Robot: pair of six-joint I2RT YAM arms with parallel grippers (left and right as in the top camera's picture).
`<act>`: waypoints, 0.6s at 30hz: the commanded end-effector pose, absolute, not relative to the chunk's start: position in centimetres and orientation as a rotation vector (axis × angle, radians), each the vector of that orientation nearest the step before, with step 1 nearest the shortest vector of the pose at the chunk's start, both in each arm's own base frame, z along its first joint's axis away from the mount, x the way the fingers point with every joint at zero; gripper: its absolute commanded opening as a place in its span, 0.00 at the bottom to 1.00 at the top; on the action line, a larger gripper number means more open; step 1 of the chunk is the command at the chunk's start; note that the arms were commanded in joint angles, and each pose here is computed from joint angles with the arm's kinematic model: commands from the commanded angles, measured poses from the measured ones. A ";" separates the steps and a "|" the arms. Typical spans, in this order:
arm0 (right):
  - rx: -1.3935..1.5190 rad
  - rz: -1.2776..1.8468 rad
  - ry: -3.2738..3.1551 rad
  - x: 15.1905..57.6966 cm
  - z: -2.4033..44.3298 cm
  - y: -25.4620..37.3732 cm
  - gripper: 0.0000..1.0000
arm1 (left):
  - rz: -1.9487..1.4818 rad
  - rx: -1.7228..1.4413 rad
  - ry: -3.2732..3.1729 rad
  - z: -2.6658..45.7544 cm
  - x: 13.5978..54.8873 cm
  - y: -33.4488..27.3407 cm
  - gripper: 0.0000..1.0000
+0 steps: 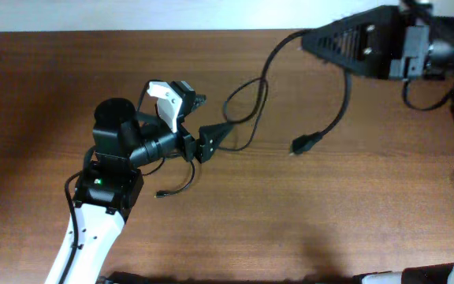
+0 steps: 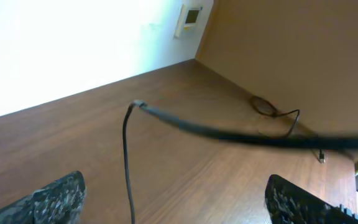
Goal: Untangle cables
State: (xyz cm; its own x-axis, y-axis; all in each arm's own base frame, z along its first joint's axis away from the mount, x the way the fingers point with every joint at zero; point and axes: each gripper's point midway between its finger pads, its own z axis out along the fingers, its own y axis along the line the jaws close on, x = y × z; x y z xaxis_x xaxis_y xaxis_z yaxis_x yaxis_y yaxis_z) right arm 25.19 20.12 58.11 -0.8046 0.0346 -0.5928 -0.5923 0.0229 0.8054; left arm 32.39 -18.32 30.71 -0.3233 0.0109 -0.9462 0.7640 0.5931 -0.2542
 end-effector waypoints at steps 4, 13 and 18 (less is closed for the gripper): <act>-0.602 1.842 1.842 24.3 58.5 21.7 0.04 | -0.841 0.675 1.659 32.4 32.5 -18.9 0.58; -0.602 1.914 1.920 25.1 56.6 24.1 0.04 | -0.820 0.677 1.601 33.6 32.9 -18.9 0.45; -0.642 1.920 1.911 24.5 56.5 24.8 0.04 | -0.761 0.624 1.618 33.4 34.0 -18.2 0.66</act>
